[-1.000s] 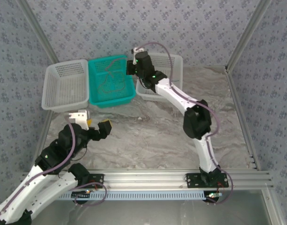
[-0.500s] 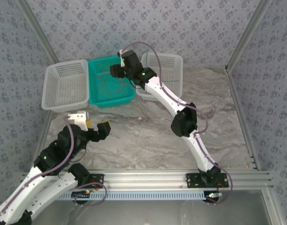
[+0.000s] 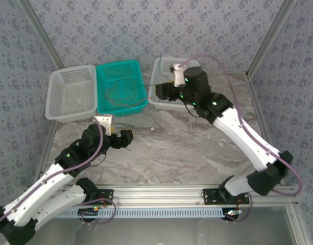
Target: Untangle the cables
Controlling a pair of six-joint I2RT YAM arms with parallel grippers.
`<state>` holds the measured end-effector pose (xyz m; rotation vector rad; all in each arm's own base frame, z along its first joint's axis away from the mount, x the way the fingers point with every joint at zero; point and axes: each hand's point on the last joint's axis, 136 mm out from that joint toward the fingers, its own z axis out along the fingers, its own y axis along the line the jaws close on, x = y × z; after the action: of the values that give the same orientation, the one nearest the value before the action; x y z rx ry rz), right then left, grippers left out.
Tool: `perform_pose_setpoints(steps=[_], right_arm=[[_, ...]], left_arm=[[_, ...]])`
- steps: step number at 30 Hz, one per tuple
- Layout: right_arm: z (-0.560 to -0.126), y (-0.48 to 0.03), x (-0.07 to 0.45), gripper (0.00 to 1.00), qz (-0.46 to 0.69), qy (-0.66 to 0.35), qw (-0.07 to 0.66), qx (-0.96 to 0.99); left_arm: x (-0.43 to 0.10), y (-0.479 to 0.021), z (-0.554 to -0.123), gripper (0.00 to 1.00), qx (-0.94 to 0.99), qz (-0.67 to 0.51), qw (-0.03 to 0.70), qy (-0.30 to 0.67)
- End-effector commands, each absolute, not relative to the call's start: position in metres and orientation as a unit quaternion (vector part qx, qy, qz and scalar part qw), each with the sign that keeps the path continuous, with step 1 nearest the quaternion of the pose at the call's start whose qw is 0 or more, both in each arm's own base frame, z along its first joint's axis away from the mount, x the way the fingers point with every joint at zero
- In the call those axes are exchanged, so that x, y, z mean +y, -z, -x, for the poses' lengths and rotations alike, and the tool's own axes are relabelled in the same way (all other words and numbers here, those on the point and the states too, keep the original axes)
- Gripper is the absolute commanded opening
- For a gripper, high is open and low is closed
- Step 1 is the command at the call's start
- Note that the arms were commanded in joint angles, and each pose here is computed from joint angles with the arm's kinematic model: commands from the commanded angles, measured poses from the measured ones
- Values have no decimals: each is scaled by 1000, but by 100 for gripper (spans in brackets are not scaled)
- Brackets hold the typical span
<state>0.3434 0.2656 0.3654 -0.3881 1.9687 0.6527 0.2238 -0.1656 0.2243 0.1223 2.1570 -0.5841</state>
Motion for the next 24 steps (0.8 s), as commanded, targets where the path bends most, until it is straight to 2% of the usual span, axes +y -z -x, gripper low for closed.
perform_pose_setpoints(steps=[1,2,6,12,15,19,24], right_arm=[[-329,-317,227,74,129,-236,472,840],[-321,-310,217,78,119,-234,468,844],[-290,-252,189,78,89,-221,412,880],[-267,-205,187,78,64,-241,344,905],[-267,-196,191,78,66,-246,327,910],[-270,-195,195,79,71,-245,322,912],[-273,-195,198,79,72,-249,322,911]], left_arm=[[-188,-218,-230,92,870,-83,416,253],[-193,-209,-233,92,877,-87,401,249],[-210,-171,-245,87,906,-90,345,227],[-236,-111,-248,76,932,-96,265,230],[-233,-83,-248,72,945,-95,239,204],[-218,-59,-252,62,956,-101,235,146],[-210,-39,-252,60,964,-128,212,99]])
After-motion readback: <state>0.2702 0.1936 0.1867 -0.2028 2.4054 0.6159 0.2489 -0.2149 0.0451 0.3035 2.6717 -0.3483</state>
